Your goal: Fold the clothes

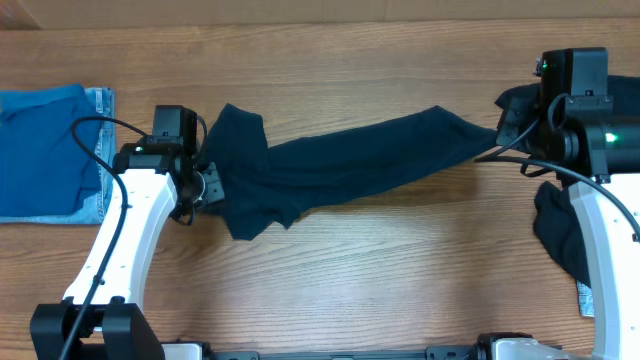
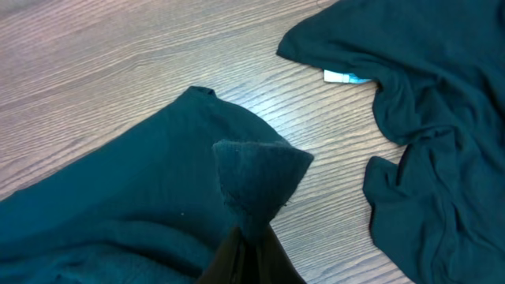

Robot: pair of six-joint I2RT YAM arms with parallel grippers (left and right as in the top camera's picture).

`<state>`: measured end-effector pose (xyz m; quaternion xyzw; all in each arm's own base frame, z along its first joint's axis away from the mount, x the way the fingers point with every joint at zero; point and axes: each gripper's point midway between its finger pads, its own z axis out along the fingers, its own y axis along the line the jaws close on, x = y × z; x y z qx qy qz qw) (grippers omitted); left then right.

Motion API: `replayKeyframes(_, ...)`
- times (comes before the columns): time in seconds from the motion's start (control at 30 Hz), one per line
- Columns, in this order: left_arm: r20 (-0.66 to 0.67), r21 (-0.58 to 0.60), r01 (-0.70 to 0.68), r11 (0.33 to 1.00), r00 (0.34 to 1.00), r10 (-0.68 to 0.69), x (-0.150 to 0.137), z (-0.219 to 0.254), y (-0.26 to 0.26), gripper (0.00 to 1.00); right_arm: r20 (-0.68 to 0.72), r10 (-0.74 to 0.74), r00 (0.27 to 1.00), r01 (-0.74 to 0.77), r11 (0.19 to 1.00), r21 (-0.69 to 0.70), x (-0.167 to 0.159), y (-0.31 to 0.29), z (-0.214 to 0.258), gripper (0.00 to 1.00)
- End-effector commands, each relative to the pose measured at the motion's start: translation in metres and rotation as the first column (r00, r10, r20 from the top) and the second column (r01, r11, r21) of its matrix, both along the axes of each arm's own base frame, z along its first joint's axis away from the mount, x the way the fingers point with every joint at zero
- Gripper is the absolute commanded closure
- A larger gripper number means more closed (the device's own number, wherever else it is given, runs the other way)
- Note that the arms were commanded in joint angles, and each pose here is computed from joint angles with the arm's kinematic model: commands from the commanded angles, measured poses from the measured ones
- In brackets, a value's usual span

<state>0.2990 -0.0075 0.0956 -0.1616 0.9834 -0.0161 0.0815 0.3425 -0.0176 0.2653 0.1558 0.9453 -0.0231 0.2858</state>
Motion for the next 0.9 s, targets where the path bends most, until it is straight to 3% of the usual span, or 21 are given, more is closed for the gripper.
replayKeyframes(0.0,-0.012,-0.117,0.026,0.993,1.0,-0.027,-0.003,0.0,-0.019,0.48,0.015,-0.011,1.0,0.011,1.0,-0.003,0.003,-0.003,0.005,0.96)
replayKeyframes(0.57,-0.053,-0.173,-0.002,0.985,0.999,-0.007,0.016,-0.074,-0.028,0.43,0.005,-0.001,1.0,0.001,1.0,0.008,0.001,0.0,0.003,0.96)
replayKeyframes(0.87,-0.04,-0.139,-0.004,0.99,0.999,-0.001,0.023,-0.081,-0.022,0.43,0.006,-0.001,1.0,0.001,1.0,0.007,0.001,0.0,0.003,0.96)
